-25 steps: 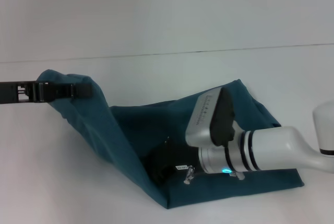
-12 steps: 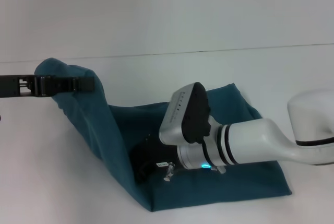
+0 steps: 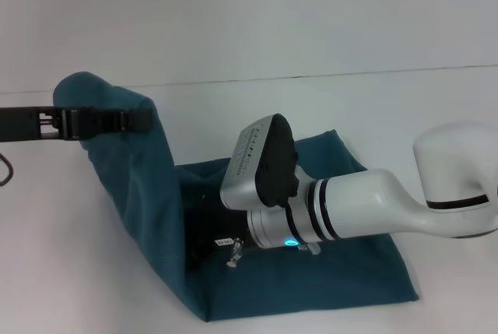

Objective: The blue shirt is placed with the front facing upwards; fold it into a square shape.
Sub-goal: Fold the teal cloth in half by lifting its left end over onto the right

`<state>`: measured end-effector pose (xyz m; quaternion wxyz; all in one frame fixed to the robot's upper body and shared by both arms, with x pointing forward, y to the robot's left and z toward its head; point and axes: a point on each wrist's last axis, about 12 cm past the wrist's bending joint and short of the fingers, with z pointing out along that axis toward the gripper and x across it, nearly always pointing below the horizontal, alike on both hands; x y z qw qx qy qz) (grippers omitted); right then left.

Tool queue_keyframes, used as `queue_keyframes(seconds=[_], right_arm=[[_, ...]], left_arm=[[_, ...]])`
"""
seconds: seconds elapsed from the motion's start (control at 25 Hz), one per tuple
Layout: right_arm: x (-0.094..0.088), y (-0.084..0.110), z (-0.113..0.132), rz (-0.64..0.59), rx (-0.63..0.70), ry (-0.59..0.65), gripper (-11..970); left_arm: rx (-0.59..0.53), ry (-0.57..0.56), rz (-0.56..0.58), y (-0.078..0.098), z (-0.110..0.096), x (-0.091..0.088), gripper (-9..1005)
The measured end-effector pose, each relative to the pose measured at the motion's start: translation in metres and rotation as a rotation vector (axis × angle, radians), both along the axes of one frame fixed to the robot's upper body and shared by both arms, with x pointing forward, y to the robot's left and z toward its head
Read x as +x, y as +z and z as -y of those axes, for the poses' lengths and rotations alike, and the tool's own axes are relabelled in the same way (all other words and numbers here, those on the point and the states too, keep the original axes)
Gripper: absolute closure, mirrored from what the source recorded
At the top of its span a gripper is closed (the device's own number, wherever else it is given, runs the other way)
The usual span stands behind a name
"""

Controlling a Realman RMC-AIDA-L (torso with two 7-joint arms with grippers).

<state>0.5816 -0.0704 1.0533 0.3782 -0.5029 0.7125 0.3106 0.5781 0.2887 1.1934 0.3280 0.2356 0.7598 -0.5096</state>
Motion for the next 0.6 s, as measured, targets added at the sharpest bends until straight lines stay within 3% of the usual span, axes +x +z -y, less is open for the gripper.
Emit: queue_keyframes(seconds=[0.6], right_arm=[[-0.004, -0.017, 0.029, -0.045, 0.043, -0.137, 955]], left_arm=[[-0.064, -0.132, 0.013, -0.006, 0.04, 0.004, 965]])
